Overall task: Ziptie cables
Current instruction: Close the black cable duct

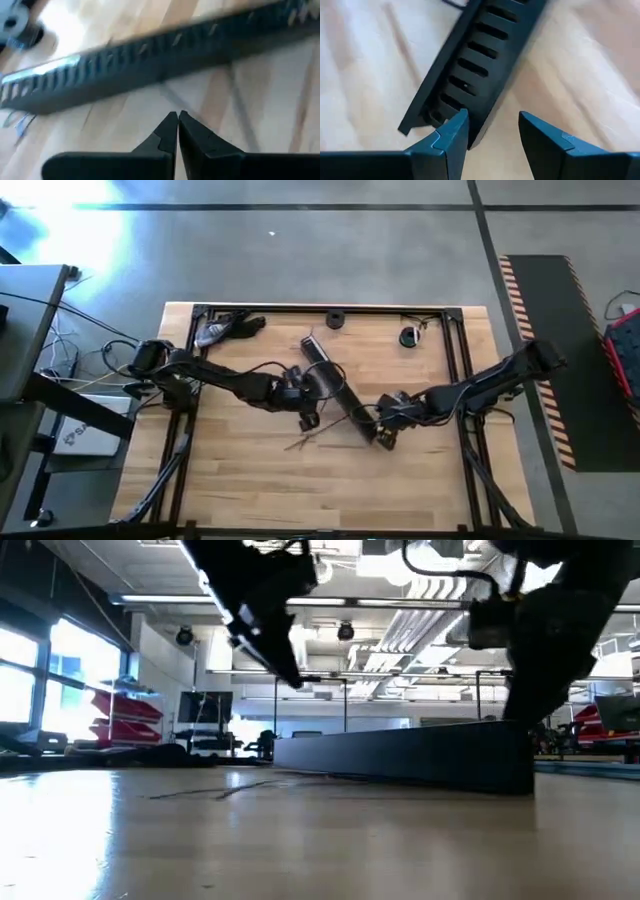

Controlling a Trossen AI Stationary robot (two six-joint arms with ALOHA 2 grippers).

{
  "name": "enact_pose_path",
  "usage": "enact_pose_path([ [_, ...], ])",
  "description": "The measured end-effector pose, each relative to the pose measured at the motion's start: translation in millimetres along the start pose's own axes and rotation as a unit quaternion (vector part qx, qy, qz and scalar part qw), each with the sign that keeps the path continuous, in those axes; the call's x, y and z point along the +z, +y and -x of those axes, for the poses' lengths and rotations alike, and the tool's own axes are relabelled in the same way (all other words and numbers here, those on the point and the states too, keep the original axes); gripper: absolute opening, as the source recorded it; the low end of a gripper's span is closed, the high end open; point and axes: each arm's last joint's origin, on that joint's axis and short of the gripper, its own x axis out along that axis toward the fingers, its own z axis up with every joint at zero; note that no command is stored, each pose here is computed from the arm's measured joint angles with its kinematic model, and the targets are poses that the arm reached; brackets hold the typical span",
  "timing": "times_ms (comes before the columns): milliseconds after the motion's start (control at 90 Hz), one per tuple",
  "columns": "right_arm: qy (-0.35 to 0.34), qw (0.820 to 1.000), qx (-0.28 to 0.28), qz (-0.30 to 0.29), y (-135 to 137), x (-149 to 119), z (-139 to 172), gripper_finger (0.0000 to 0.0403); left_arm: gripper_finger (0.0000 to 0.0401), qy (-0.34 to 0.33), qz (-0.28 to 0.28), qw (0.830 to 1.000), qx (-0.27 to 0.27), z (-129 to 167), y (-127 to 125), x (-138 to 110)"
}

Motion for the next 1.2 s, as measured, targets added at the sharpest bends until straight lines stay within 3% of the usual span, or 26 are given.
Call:
enact_pose_path([
  [167,-0.028,0.998,-0.039,0.039,-15.7,-11.1,34.3,0.0158,0.0,0.015,0.021,0.999,0.019,10.9,13.1,-15.5],
  [256,-0.05,0.991,-0.004,0.127,-11.4,-13.8,48.5,0.0158,0.0,0.008,0.036,0.999,0.019,11.5,16.1,-21.6],
  [367,-0.034,0.967,-0.003,0.254,-9.2,-24.4,53.9,0.0158,0.0,0.014,0.044,0.999,0.023,7.0,17.1,-29.7],
  [478,0.0,0.953,-0.04,0.299,-14.1,-32.2,52.9,0.0158,0.0,0.018,0.055,0.998,0.021,0.1,17.6,-38.9],
  [689,-0.006,0.958,-0.132,0.255,-22.3,-29.8,50.4,0.0158,0.0,0.04,0.082,0.996,0.02,-18.6,28.6,-59.6],
  [867,0.001,0.976,-0.164,0.143,-32.3,-20.7,45.5,0.0158,0.0,0.04,0.075,0.996,-0.016,-24.4,34.9,-65.6],
  [1056,0.008,0.981,-0.166,0.1,-38.3,-14.8,43.7,0.0158,0.0002,0.063,-0.063,0.996,-0.012,0.8,36.0,-74.2],
  [1200,-0.01,0.984,-0.158,0.083,-38.5,-8.5,42.0,0.0158,0.0029,0.081,-0.187,0.979,-0.016,9.2,31.9,-82.0],
])
